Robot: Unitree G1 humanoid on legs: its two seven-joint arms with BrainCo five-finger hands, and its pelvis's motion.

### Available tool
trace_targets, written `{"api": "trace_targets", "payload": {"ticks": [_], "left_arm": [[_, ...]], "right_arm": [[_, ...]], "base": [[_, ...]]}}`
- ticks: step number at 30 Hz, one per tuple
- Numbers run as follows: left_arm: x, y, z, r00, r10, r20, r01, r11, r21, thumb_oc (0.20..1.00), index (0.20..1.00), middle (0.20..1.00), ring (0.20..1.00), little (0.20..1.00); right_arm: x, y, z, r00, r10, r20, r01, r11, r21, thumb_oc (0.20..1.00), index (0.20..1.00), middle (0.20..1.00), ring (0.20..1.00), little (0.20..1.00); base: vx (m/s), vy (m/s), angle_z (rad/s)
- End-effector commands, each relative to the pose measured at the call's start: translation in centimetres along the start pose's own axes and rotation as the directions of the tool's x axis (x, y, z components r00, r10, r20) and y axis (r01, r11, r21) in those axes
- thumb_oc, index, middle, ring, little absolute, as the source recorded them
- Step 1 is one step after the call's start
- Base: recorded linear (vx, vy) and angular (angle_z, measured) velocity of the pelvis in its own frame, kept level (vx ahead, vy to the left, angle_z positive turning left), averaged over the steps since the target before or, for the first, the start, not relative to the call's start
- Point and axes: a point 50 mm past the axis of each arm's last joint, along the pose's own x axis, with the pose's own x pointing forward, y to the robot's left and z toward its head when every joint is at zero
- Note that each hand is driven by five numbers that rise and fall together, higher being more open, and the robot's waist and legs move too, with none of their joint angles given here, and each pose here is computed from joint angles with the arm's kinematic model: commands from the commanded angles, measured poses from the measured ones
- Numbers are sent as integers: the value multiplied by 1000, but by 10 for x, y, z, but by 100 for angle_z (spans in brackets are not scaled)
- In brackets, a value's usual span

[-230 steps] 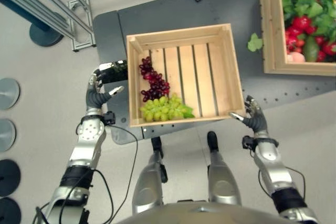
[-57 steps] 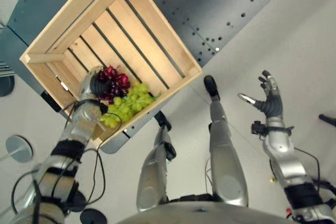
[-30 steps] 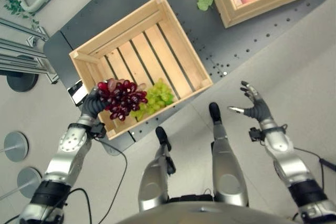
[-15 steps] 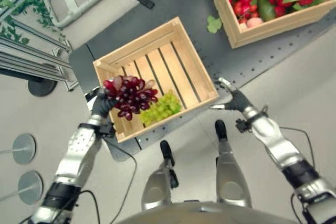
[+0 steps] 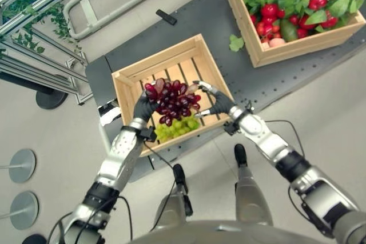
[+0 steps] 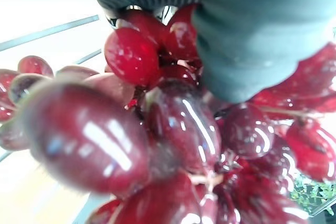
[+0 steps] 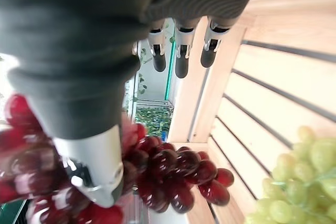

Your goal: Pick up the fruits from the basket on one side to the basket on the other side

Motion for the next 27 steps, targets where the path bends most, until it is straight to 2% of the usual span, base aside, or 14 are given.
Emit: {"api": "trace_targets", "payload": {"ticks": [1, 9, 14, 17, 20, 22, 27], "left_arm": [[14, 1, 20, 993, 16, 114, -24, 997, 67, 200, 200, 200, 200, 200], [24, 4, 11, 994, 70, 81, -80, 987, 137, 200, 200, 200, 200, 200], [28, 2, 12, 994, 64, 84, -79, 981, 180, 200, 200, 200, 200, 200], [30, -5, 9, 996, 47, 75, -58, 986, 155, 200, 200, 200, 200, 200], [33, -9, 10, 995, 46, 90, -61, 985, 162, 200, 200, 200, 200, 200], [33, -8, 9, 995, 62, 82, -74, 985, 158, 200, 200, 200, 200, 200], [28, 4, 7, 991, 113, 76, -126, 974, 189, 200, 200, 200, 200, 200]], "right_arm": [[8, 0, 20, 995, -28, 100, 22, 997, 67, 1000, 1000, 1000, 1000, 1000], [13, 5, 13, 998, -29, 59, 22, 994, 107, 1000, 1000, 1000, 1000, 1000], [10, 7, 8, 999, -32, 39, 27, 993, 119, 1000, 1000, 1000, 1000, 1000], [10, 7, 5, 999, -41, 28, 38, 993, 111, 1000, 1000, 1000, 1000, 1000], [11, 13, -2, 999, -45, 2, 43, 983, 178, 1000, 1000, 1000, 1000, 1000], [6, 14, -12, 997, -71, -36, 79, 952, 296, 1000, 1000, 1000, 1000, 1000], [-9, 0, -10, 991, -130, -19, 129, 946, 299, 1000, 1000, 1000, 1000, 1000]], "base": [[26, -23, 6], [6, -8, 0], [0, 0, 0], [0, 0, 0], [0, 0, 0], [0, 0, 0], [0, 0, 0]]}}
